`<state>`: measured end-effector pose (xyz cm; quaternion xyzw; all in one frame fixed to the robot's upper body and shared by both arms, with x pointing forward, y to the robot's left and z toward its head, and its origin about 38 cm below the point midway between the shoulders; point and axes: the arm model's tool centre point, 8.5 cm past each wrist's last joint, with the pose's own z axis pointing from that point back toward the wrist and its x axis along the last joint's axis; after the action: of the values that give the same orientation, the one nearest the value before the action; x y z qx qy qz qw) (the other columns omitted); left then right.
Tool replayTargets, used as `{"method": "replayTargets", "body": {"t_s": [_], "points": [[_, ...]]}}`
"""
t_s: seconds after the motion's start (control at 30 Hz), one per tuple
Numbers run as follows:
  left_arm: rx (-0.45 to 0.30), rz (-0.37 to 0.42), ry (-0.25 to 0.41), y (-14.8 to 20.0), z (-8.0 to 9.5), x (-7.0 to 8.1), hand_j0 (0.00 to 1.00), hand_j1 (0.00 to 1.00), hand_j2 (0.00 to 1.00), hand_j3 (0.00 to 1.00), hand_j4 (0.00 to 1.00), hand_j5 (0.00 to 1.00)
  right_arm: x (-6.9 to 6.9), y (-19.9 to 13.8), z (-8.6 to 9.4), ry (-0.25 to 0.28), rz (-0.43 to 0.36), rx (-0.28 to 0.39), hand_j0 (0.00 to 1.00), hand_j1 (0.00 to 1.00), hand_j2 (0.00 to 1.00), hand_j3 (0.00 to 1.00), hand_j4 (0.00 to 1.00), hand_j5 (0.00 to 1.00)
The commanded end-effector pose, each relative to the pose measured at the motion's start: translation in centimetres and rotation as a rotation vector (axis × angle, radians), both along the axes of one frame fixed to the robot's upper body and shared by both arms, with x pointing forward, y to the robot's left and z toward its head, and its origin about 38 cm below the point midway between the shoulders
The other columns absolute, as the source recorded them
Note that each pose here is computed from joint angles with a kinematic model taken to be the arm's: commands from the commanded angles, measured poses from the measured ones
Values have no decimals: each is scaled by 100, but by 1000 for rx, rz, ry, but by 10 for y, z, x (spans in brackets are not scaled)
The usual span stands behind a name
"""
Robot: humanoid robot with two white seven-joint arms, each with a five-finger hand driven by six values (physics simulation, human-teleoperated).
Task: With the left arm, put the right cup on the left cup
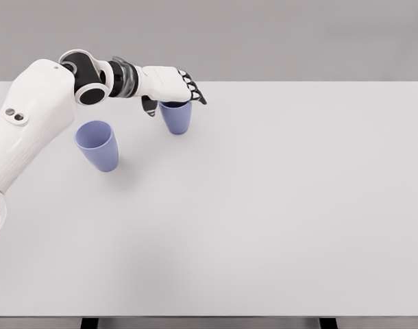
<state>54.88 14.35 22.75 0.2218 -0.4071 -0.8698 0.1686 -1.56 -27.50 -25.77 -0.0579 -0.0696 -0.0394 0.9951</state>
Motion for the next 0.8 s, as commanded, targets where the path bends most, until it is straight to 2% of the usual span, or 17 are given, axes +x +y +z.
{"method": "replayTargets", "body": {"t_s": [0.0, 0.1, 0.17, 0.37, 0.63, 0.77], "points": [[16, -3, 1, -1, -3, -1, 100, 100, 100, 100, 100, 100, 0, 0, 0, 0, 0, 1, 100, 100, 100, 100, 100, 100], [23, -2, -4, 0, -2, 0, 94, 94, 94, 94, 94, 94, 0, 0, 0, 0, 0, 1, 100, 100, 100, 100, 100, 100], [27, -2, -3, 0, -2, 0, 77, 77, 77, 77, 77, 77, 0, 0, 0, 0, 0, 1, 100, 100, 100, 100, 100, 100], [29, -6, 3, -2, -2, -1, 70, 70, 70, 70, 70, 70, 0, 0, 0, 0, -1, -1, 100, 100, 100, 100, 100, 100], [25, -7, 5, -2, -1, -2, 66, 66, 66, 66, 66, 66, 0, 0, 0, 0, -1, -1, 100, 100, 100, 100, 100, 100], [10, 4, -6, 3, 7, 1, 66, 66, 66, 66, 66, 66, 0, 0, 0, 0, -1, -1, 100, 100, 100, 100, 100, 100]]}}
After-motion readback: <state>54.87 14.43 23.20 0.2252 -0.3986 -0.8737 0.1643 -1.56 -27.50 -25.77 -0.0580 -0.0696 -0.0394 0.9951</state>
